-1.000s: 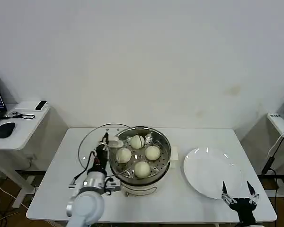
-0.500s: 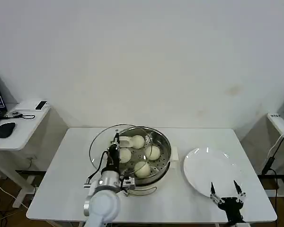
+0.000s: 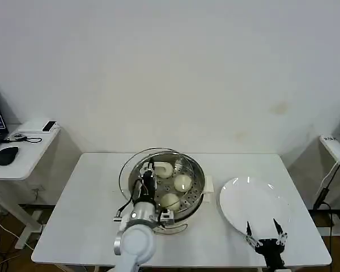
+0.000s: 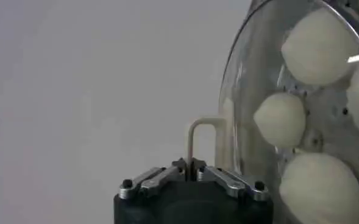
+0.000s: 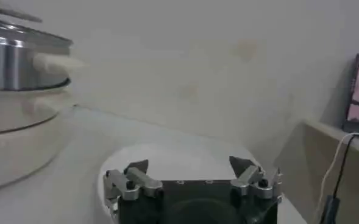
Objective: Take steamed baozi put them in steamer then cover it.
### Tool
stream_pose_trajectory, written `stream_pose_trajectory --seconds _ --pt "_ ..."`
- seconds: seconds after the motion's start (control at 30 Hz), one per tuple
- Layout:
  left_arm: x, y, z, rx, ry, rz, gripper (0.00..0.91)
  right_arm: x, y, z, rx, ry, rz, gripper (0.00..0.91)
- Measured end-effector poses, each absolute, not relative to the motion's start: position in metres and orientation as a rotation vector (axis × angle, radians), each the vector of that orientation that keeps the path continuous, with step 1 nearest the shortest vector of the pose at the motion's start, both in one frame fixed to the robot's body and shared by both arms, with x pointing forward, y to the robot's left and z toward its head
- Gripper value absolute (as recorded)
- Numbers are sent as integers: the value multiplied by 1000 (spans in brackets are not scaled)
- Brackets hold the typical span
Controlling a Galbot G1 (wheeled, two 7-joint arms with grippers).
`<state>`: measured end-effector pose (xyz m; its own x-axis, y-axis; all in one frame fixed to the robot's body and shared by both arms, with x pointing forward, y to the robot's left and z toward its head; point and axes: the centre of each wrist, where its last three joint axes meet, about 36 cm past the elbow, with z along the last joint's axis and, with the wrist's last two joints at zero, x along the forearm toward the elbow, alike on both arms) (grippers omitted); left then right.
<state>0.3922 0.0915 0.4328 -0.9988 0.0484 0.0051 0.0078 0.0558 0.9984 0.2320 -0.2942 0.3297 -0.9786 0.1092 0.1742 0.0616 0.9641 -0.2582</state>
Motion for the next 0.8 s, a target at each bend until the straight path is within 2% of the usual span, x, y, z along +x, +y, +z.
stream_pose_trajectory --seconds 0.8 --pt "388 67 422 121 2227 2156 0 232 -287 322 -98 -2911 377 907"
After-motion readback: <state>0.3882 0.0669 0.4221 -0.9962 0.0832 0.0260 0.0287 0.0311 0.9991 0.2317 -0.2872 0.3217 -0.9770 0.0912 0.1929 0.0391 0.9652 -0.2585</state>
